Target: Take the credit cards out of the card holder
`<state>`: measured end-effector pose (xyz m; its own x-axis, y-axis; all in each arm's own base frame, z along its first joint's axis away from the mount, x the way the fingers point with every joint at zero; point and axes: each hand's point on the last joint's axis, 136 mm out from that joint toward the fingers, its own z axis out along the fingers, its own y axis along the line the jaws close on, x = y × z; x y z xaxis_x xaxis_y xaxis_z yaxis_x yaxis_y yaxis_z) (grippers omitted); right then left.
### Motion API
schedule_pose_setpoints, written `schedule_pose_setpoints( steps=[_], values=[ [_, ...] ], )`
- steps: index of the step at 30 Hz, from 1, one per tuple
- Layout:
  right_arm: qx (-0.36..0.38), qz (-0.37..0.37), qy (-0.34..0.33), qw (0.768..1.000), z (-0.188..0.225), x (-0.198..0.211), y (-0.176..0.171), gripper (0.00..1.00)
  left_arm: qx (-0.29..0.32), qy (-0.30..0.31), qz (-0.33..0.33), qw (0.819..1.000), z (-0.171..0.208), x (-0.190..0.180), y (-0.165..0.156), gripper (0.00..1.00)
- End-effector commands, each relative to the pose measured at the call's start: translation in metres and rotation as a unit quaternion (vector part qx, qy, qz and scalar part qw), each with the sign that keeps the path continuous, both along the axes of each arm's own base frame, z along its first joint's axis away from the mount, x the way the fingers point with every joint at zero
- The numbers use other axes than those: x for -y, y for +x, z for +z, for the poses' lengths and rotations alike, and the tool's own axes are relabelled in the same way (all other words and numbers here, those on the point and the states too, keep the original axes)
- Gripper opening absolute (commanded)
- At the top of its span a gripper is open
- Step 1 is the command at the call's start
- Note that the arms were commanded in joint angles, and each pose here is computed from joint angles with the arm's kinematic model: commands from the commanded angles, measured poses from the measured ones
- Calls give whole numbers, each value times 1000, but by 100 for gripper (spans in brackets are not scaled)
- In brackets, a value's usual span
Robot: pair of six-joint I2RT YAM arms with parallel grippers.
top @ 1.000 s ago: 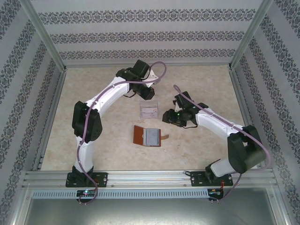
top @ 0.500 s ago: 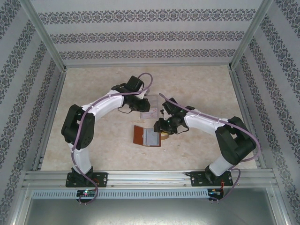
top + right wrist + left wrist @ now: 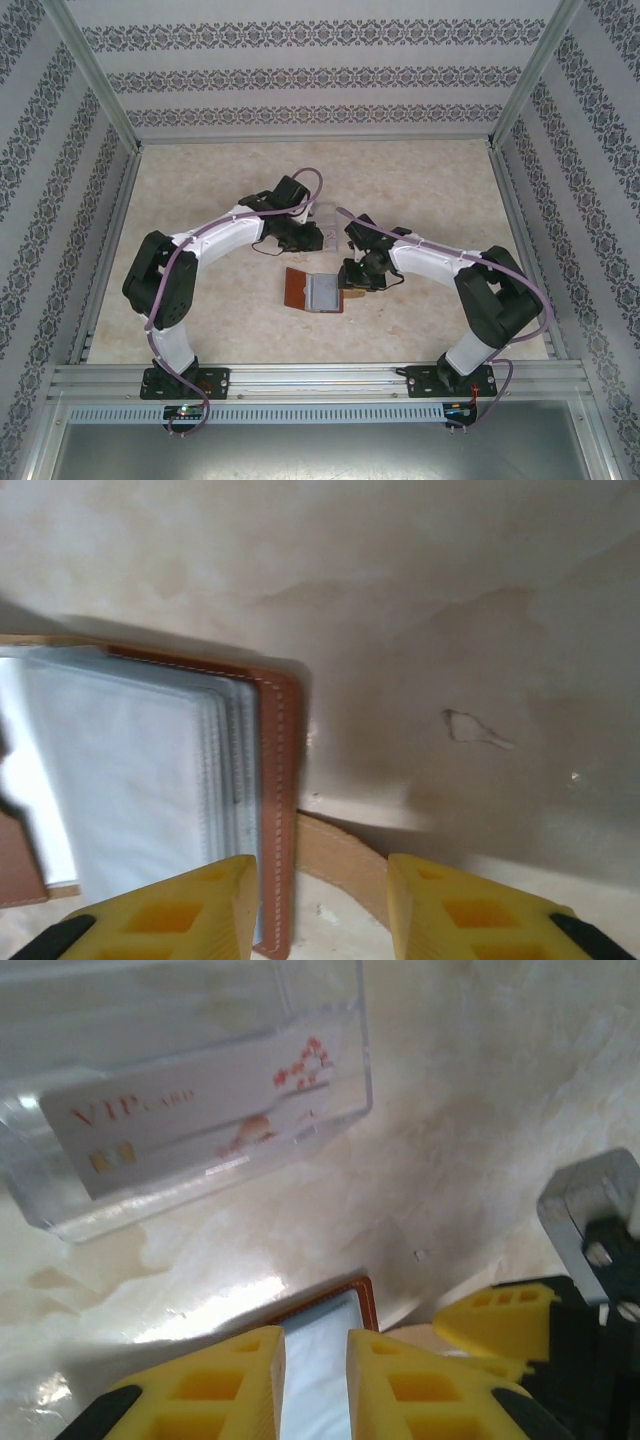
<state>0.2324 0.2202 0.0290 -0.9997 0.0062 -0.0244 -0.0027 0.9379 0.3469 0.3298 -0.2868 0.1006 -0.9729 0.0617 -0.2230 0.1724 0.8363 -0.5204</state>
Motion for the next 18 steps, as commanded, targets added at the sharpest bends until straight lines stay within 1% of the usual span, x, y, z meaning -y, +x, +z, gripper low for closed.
schedule_pose_setpoints(
  steps=[1, 8, 12, 18],
  values=[
    [-18, 6, -33, 999, -17, 13, -10, 39, -10, -13, 0, 1000, 7, 6, -16, 23],
    [-22, 8, -37, 999, -23, 14, -12, 36, -44, -25, -14, 999, -6, 27, -46, 21],
    [-23, 7, -36, 999, -24, 14, -13, 36, -64, -23, -21, 997, -17, 35, -57, 21],
    [-23, 6, -35, 999, -23, 14, -12, 36, -91, -48, -23, 994, -28, 50, -69, 22]
  ],
)
